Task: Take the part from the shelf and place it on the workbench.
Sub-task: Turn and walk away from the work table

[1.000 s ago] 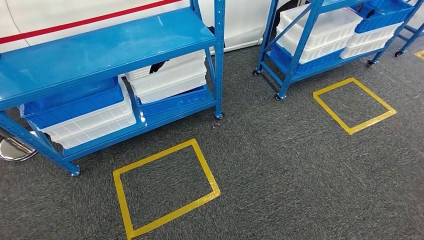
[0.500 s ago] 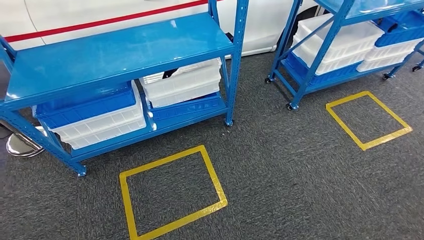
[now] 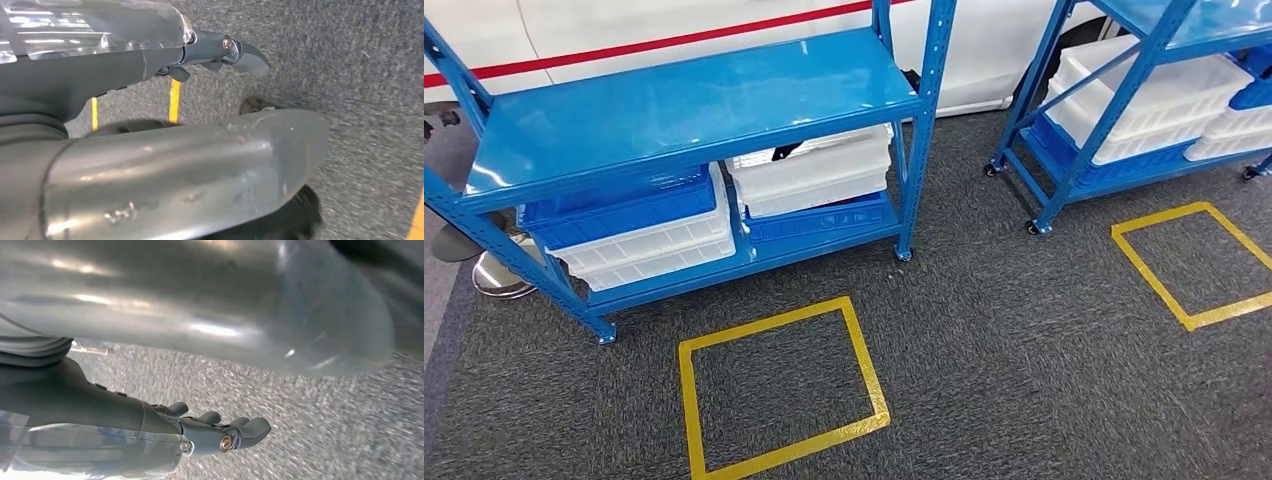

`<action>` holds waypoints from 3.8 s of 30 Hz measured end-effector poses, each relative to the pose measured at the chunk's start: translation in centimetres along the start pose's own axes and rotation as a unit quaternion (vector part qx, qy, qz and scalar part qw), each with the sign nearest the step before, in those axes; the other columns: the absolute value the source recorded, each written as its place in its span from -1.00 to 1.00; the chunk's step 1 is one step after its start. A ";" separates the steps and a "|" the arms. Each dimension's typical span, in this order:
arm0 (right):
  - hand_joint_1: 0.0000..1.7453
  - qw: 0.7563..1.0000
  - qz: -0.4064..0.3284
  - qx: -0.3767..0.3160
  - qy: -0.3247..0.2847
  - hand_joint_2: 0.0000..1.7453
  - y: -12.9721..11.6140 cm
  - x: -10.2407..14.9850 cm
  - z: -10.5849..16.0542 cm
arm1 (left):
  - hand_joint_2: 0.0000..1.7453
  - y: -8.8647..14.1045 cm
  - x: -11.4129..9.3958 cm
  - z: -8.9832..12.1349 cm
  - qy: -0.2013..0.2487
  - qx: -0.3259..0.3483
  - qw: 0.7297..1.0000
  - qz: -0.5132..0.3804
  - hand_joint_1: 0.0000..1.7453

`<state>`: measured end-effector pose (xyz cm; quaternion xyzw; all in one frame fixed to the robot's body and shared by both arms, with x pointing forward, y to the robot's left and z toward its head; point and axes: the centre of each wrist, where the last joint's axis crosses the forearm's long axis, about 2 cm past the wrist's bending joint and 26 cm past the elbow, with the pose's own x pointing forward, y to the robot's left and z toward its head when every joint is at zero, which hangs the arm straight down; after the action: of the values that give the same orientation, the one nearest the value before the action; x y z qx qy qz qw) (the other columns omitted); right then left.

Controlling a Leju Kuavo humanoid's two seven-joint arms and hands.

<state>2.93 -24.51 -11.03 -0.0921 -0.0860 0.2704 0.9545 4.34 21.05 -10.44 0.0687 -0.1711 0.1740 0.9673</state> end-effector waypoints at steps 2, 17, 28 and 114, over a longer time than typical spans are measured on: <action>-1.00 1.000 0.000 0.000 0.001 -1.00 0.0 0.0 0.0 | -1.00 -0.1 0.1 0.0 -0.001 -0.001 1.000 0.000 -1.00; -1.00 1.000 0.000 -0.001 0.001 -1.00 -0.1 0.0 0.0 | -1.00 -0.2 0.2 0.0 -0.001 -0.001 1.000 0.001 -1.00; -1.00 1.000 0.000 0.000 -0.003 -1.00 0.0 0.0 0.0 | -1.00 -0.3 0.2 0.0 -0.002 -0.003 1.000 0.000 -1.00; -1.00 0.999 -0.022 -0.002 -0.025 -1.00 1.6 1.6 0.5 | 1.00 0.1 -0.4 0.1 0.006 -0.010 0.999 -0.044 -1.00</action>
<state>3.32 -22.23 -10.73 -0.0851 -0.1126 0.2513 0.9576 3.95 21.05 -10.48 0.0660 -0.1641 0.1295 0.9757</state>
